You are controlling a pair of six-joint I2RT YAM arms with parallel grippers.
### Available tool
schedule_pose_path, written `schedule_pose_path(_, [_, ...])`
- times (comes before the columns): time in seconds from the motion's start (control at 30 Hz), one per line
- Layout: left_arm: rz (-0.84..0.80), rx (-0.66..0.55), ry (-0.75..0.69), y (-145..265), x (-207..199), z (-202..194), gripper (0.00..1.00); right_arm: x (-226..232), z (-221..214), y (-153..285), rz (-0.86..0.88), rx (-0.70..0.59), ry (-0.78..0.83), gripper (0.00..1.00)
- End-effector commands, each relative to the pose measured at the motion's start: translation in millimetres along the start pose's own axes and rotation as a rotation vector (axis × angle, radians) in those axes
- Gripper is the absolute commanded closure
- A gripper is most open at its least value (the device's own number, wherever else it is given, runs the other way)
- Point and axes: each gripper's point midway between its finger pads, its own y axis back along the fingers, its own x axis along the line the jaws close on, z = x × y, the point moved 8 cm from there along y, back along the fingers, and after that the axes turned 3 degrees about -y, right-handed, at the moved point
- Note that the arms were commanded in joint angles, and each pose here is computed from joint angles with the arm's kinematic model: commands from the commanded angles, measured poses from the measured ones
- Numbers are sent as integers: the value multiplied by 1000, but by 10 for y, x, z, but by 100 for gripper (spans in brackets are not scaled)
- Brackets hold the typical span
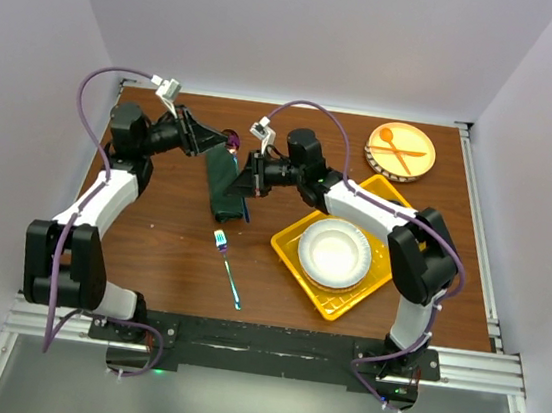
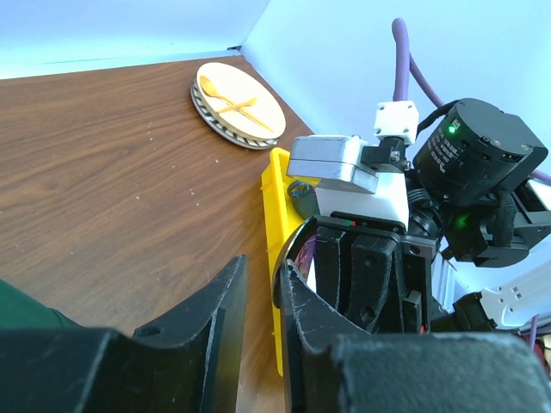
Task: Fold the napkin into a case and place the utensils inside
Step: Pass from the right arm to the left, then insert the spoon into the folded napkin.
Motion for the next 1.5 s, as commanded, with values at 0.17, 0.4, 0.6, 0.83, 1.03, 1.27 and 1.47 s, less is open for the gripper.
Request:
schedule_pose_path(0.17, [-53,-30,-66,-112,31,186,77,72,134,-72,72,10,34,100])
schedule_pose_path(0.4, [-33,-14,-39,-163,223,187,100,1,250,-87,73,9,26,79])
schedule_pose_path(0.6, [74,-24,-6,-171,888,416,100,-462,620,190,-69,-53,84,38])
schedule_pose_path(0.83, [125,1,21,-264,1606,480,100,-881,559,283,-217,60,207,68])
schedule_pose_path(1.03, [180,12,23,-361,2058,435,100,-1113,314,187,-201,148,140,86])
schedule_pose_path(1.27, [208,68,10,-450,2428,312,100,-1259,122,64,-215,224,91,91])
schedule_pose_path(1.47, [199,107,-35,-456,2555,262,100,-1309,-5,-45,-223,279,113,92])
